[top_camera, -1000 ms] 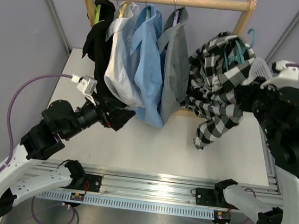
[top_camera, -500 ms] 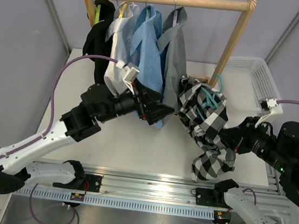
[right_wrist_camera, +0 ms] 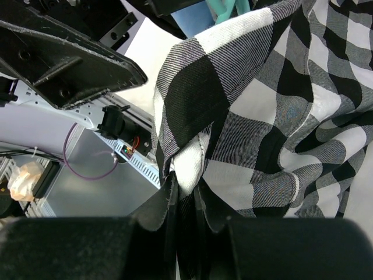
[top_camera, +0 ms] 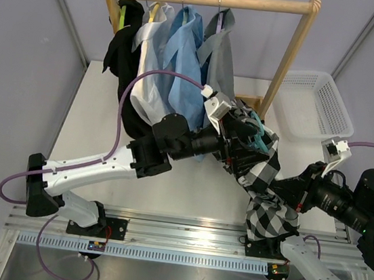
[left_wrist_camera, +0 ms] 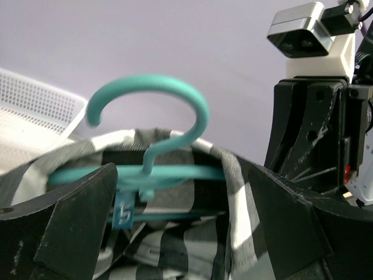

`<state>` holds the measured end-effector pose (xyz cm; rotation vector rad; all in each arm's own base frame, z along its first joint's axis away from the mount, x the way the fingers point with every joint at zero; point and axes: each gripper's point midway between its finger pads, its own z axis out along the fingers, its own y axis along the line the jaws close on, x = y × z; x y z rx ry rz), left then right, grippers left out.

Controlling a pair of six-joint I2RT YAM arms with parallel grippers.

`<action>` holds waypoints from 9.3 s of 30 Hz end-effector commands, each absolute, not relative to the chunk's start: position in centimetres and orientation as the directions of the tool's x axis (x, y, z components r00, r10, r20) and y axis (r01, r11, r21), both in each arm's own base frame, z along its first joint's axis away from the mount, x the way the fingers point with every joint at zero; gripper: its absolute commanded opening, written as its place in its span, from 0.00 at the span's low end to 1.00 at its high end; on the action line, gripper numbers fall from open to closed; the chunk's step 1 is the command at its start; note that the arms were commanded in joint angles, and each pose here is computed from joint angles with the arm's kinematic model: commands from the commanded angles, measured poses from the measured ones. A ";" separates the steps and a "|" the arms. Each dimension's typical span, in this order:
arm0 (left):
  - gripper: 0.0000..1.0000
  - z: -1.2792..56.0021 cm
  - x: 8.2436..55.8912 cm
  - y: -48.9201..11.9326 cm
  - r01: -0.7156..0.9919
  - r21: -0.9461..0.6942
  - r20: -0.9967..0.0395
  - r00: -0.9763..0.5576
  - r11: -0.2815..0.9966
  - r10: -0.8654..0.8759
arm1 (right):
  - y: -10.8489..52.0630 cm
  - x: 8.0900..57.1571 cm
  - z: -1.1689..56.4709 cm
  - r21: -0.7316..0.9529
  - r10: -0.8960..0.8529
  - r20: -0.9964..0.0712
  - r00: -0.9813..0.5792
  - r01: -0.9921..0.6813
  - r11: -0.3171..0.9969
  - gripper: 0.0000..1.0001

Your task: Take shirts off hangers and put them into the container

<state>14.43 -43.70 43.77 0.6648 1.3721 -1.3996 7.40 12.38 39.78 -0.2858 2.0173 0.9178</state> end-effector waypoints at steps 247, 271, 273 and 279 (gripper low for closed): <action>0.00 35.6 21.1 -44.3 0.829 0.206 -0.892 -0.059 0.520 0.447 | 14.1 7.6 34.0 0.578 0.032 -0.622 -0.782 -0.432 0.692 0.40; 0.99 44.9 15.4 -38.8 0.788 -0.005 -0.992 -0.080 0.615 0.096 | 12.3 8.4 35.3 0.508 0.079 -0.693 -0.716 -0.408 0.758 0.00; 0.99 48.5 14.1 -35.5 0.774 -0.050 -0.999 -0.043 0.631 -0.027 | 11.9 8.4 36.3 0.496 0.095 -0.721 -0.687 -0.415 0.763 0.00; 0.99 52.6 9.9 -27.9 0.819 -0.234 -0.951 -0.079 0.525 -0.300 | 9.8 7.3 40.1 0.445 0.146 -0.800 -0.583 -0.412 0.795 0.00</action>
